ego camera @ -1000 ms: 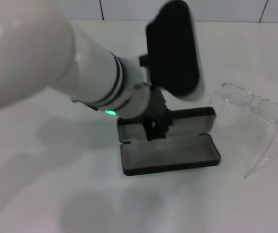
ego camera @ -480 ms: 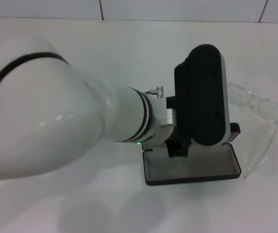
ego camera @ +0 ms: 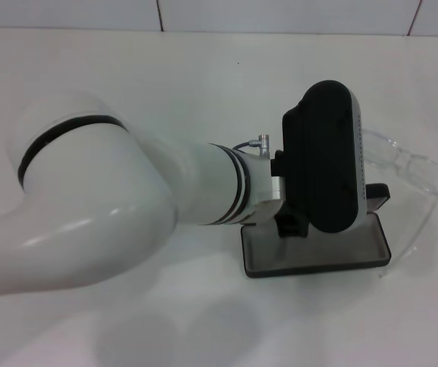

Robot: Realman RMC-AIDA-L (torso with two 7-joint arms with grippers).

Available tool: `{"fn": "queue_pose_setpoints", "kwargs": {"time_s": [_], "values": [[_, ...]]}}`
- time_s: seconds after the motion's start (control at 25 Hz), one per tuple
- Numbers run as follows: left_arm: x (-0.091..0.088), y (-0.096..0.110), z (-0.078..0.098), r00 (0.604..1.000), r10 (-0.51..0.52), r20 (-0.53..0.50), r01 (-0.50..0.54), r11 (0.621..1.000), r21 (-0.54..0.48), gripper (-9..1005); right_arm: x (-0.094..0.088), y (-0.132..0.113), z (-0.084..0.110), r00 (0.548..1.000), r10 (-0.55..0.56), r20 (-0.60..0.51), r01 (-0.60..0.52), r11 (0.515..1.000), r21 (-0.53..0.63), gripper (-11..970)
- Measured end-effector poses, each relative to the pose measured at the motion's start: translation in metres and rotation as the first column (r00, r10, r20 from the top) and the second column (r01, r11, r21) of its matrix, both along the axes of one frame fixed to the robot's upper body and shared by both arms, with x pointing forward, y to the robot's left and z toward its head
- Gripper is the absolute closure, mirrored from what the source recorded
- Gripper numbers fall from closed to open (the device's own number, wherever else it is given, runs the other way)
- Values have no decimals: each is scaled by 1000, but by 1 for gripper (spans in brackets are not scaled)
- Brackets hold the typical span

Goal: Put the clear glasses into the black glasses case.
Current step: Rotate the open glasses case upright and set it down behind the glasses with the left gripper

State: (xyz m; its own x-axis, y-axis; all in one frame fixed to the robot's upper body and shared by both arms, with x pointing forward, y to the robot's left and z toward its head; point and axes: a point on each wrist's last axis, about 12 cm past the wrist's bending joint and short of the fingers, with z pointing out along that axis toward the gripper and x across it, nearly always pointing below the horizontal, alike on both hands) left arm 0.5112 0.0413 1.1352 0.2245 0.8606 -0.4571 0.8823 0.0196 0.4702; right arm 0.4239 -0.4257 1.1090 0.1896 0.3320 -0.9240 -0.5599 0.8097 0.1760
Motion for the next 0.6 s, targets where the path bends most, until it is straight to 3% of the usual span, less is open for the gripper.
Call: {"fn": "queue_pose_setpoints", "kwargs": {"time_s": [0.6], "values": [[0,-5,-13,996,-47,76,46,999,19,884,-4,1,-5,1000,-16,2,16,1000,-2,163]]}}
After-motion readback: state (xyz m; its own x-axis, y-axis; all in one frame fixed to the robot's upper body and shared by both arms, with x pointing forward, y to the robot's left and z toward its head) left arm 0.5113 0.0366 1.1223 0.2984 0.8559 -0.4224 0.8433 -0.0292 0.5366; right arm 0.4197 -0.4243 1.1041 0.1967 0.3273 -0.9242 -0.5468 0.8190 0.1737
